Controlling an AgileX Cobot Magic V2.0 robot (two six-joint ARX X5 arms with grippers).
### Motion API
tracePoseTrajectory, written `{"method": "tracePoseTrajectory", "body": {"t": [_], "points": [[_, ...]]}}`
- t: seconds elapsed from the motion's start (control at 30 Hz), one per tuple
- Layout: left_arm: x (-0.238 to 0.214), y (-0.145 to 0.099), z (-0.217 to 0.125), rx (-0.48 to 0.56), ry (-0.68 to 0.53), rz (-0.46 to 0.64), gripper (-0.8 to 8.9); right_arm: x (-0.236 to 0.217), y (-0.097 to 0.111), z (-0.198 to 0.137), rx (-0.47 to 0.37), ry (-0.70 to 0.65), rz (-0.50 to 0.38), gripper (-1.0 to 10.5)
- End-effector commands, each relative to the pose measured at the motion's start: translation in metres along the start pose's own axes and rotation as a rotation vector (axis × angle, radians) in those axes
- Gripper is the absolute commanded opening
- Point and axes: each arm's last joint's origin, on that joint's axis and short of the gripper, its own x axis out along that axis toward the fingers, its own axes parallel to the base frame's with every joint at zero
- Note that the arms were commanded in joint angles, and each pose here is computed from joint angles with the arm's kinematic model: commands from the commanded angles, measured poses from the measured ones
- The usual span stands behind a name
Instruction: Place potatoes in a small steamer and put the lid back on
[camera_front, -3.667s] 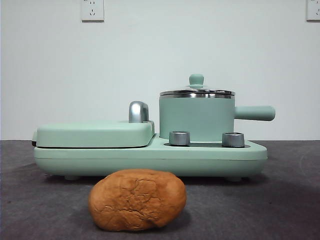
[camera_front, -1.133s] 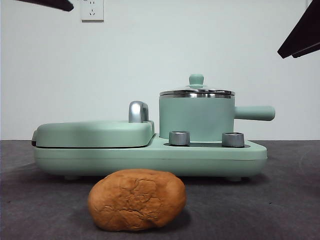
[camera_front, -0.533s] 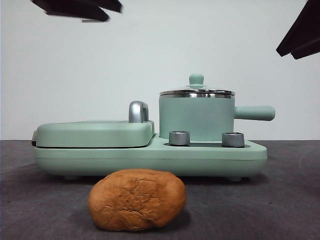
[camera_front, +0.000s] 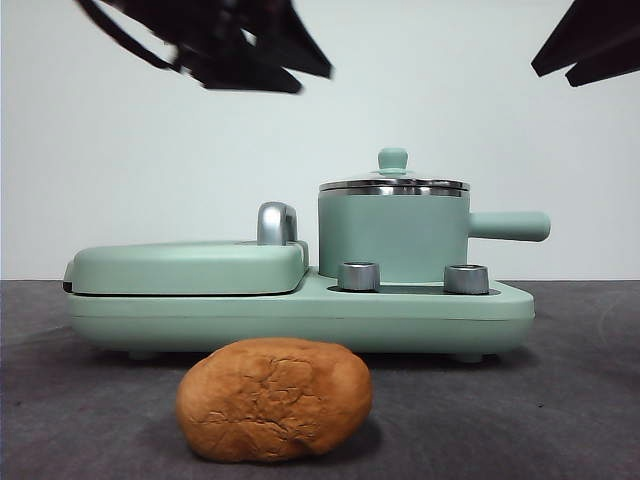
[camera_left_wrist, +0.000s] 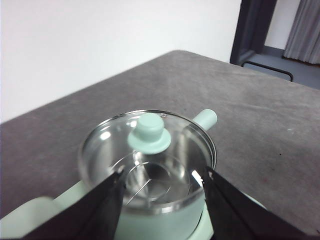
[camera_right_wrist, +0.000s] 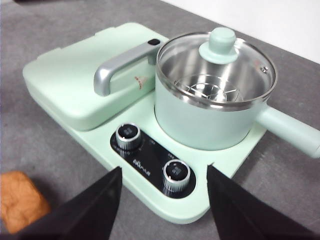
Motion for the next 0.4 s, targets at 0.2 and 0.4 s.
{"method": "tracePoseTrajectory", "body": {"t": [0.2,0.4], "points": [[0.065,0.002,0.012,0.0,-0.004,-0.047,2.47,-0.001,0.0,0.006,0.048,-0.024,0.003,2.7],[0.1,0.006,0.014,0.008,-0.011,-0.057,2.47,-0.001,0.0,0.006,0.048,-0.024,0.003,2.7]]}}
